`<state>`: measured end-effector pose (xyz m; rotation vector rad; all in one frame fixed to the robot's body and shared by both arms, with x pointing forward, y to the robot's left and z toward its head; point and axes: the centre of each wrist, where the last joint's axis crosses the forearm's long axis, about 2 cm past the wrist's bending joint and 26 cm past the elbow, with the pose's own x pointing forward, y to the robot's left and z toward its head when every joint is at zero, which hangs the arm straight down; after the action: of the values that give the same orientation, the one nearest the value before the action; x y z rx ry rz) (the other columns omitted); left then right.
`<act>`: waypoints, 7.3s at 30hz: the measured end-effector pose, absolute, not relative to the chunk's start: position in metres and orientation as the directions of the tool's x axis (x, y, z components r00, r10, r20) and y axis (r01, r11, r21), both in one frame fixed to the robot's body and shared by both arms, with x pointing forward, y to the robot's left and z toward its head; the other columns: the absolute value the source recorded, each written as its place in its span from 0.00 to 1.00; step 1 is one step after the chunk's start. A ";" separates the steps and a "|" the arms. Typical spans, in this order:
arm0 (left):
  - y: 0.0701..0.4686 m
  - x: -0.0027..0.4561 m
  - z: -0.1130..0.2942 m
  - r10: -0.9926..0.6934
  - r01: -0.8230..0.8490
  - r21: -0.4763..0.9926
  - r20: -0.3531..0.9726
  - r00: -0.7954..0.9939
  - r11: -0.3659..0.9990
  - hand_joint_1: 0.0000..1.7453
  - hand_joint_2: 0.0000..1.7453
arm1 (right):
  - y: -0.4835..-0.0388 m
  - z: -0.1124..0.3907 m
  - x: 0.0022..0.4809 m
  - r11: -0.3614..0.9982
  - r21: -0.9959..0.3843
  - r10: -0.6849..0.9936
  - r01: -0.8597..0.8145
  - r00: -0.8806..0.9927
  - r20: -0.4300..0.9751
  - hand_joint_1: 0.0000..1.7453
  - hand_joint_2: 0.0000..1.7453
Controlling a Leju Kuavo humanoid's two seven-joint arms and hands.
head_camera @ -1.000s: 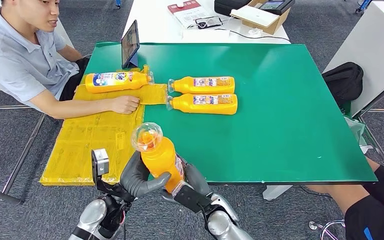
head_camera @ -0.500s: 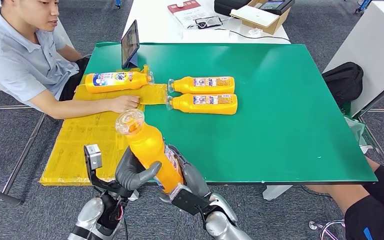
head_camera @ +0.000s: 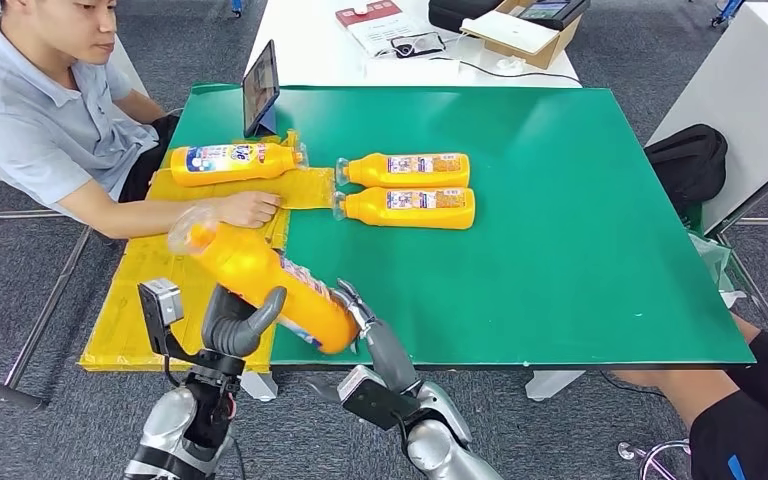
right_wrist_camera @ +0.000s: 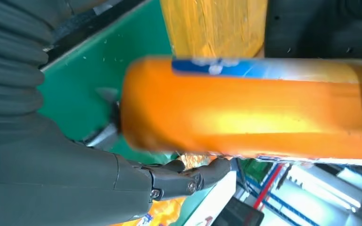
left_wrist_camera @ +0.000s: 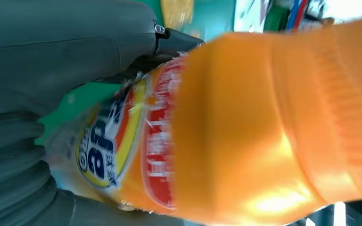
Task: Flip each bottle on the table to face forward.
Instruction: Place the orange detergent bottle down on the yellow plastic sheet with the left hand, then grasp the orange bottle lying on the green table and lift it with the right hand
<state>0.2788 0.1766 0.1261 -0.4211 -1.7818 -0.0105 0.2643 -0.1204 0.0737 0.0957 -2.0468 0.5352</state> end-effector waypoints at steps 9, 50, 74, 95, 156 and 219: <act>0.215 0.294 0.129 0.112 0.240 -0.055 0.967 -0.231 0.969 1.00 1.00 | -0.138 0.132 0.270 0.990 -0.067 0.134 0.126 -0.663 0.736 0.00 1.00; 0.260 0.378 0.102 -0.979 0.201 0.967 0.176 -0.101 0.154 0.31 1.00 | -0.141 0.150 0.269 0.995 0.061 0.007 0.076 -0.682 0.732 0.00 1.00; 0.258 0.367 0.090 -0.743 0.429 0.749 0.630 -0.227 0.504 0.00 1.00 | -0.138 0.143 0.271 0.997 0.063 -0.019 0.044 -0.657 0.754 0.00 1.00; 0.219 0.322 0.131 0.069 0.244 0.026 0.926 -0.372 0.970 0.00 1.00 | -0.139 0.138 0.271 0.997 0.034 0.024 0.076 -0.650 0.759 0.00 1.00; 0.210 0.283 0.151 0.135 -0.173 -0.221 0.903 -0.408 0.960 0.00 1.00 | -0.282 0.069 0.372 0.408 -0.878 0.808 -0.249 -0.350 0.475 0.00 1.00; 0.195 0.283 0.141 0.204 -0.100 -0.280 0.863 -0.463 0.955 0.00 1.00 | -0.245 0.047 0.341 0.784 -0.563 0.458 -0.261 -0.369 0.809 1.00 1.00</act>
<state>0.2828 0.1951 0.1407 -0.0740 -2.0221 0.3530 0.3413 -0.2450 0.0471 -0.1523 -1.7982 0.7597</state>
